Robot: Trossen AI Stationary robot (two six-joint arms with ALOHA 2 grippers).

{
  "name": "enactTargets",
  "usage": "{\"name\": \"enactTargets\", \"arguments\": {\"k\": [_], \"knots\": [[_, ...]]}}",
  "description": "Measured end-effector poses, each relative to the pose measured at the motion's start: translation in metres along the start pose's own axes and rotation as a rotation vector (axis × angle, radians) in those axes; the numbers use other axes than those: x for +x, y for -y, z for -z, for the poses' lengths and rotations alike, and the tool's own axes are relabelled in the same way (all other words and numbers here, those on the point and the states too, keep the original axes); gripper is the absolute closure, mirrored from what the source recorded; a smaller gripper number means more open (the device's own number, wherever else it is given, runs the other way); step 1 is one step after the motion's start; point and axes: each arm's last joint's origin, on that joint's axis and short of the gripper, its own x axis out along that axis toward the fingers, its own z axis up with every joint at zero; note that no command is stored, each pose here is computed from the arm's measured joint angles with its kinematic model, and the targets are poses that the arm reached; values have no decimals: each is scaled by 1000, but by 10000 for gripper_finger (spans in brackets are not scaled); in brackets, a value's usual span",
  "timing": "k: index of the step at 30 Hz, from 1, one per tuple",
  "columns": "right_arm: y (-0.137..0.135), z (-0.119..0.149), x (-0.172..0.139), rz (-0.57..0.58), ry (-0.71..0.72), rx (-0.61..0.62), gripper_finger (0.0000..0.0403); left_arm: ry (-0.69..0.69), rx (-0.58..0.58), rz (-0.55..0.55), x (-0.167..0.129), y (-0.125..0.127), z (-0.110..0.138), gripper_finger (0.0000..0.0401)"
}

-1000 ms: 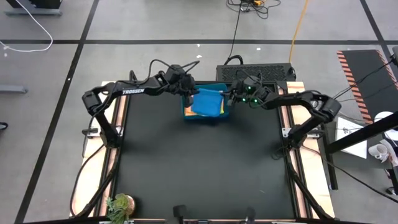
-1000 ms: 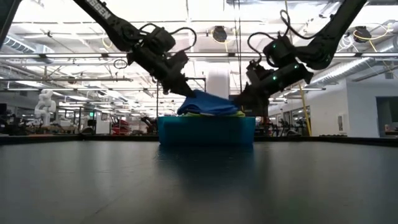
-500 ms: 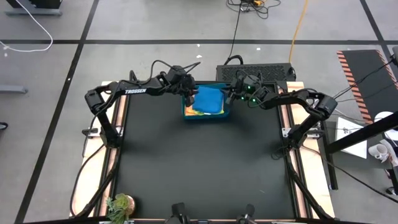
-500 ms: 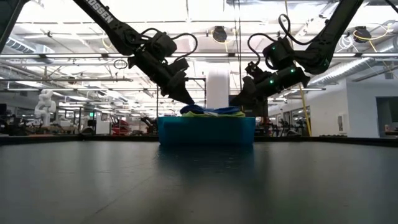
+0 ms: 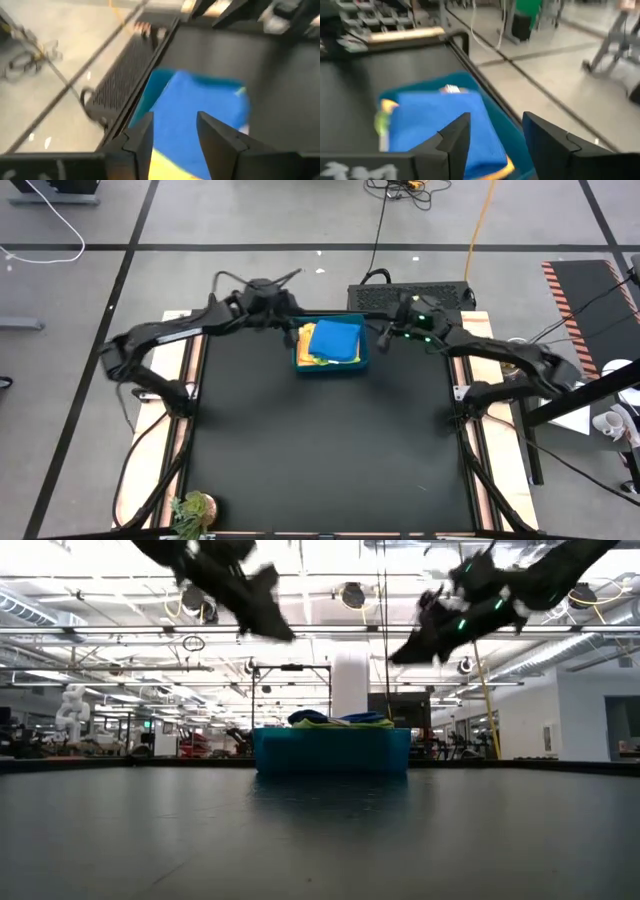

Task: Fold microfiber towels
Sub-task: Return to Home Position

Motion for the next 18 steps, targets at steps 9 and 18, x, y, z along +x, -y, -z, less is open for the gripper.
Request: {"name": "enactTargets", "arguments": {"k": [9, 18], "knots": [[-45, -23, -94, -131, 151, -90, 281, 227, 130, 49, -99, 79, -14, 372], [-72, 11, -151, -213, 235, -73, 350, 436, 80, 173, -160, 114, 37, 389]]}}
